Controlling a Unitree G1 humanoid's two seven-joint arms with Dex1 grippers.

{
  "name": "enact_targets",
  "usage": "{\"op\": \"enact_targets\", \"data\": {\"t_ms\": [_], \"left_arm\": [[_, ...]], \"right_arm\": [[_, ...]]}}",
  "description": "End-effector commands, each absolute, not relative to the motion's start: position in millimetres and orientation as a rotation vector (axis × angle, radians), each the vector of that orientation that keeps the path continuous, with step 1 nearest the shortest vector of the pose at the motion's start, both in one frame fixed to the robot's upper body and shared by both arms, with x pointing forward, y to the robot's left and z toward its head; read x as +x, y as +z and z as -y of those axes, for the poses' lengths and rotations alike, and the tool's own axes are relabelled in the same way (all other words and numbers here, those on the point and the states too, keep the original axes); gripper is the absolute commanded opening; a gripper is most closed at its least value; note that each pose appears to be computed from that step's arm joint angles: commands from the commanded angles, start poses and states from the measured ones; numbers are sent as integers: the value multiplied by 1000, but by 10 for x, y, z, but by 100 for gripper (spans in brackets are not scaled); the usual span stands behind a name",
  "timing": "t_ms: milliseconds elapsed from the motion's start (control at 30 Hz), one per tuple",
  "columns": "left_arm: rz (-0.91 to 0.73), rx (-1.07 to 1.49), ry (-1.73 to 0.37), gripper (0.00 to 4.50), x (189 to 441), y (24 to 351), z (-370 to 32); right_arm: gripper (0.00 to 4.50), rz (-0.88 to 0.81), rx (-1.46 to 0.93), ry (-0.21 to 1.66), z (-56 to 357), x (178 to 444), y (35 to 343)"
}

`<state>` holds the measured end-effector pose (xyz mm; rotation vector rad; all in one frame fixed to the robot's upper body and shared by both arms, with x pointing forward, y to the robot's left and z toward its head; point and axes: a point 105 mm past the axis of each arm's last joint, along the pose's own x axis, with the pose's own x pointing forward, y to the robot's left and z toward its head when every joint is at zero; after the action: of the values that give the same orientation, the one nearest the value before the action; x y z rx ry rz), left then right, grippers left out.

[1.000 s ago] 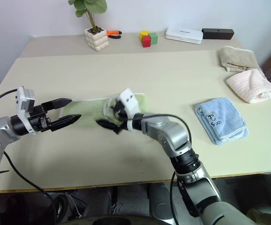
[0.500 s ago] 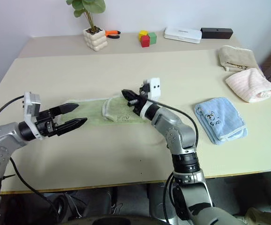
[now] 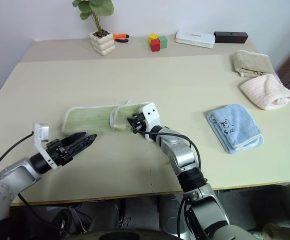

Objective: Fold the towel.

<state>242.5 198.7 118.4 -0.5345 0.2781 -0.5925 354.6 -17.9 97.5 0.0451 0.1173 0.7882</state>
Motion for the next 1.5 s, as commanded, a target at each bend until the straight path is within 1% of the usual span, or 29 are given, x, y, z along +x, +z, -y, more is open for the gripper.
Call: {"op": "enact_targets", "data": {"t_ms": [33,67,100,133,200,267,433,600,633,800,867,1067,1167,1200,1367,1400,1433,1500], "left_arm": [[-234,-589,-538,450,2364,1301,-2035],[-230,-635,-516,450,2345,1305,-2053],[-228,-662,-496,450,2319,1298,-2074],[-226,-676,-474,450,2295,1280,-2101],[-249,-688,-421,450,2271,1187,-2162],[-255,-700,-404,450,2267,1154,-2173],[-221,-771,-301,450,2373,1103,-2252],[-191,-845,-203,450,2485,1081,-2326],[-178,-892,-183,450,2516,1090,-2350],[-187,-995,-95,450,2647,1023,-2379],[-182,-1071,-84,450,2688,1020,-2341],[-215,-1186,-70,450,2822,954,-2141],[-211,-1194,-51,364,2926,962,-2146],[-199,-1196,-56,321,2967,996,-2149],[-183,-1194,-121,62,3060,1136,-2080],[-182,-1193,-128,16,3067,1153,-2072],[-174,-1197,-141,7,3073,1182,-2061],[-148,-1193,-205,7,3089,1346,-1978]], "right_arm": [[335,20,126,848,214,3531,1435],[379,47,128,871,253,3510,1522],[433,88,127,890,315,3486,1630],[443,141,143,910,393,3456,1760],[443,190,144,965,525,3382,1887],[443,185,90,1000,616,3340,1885],[443,163,-37,1120,782,3135,1935],[443,128,-169,1191,874,2941,1922],[443,130,-200,1192,915,2921,1933],[443,143,-336,1181,1082,2899,1969],[443,148,-345,1168,1106,2921,1985],[443,180,-342,1119,1073,2975,1967],[450,190,-341,1093,1056,3010,1963],[450,191,-342,1088,1056,3018,1961],[450,173,-364,1047,1141,3082,1897],[450,168,-369,1038,1162,3094,1884],[450,160,-388,1027,1201,3107,1861],[450,102,-442,1011,1484,3087,1785]]}}
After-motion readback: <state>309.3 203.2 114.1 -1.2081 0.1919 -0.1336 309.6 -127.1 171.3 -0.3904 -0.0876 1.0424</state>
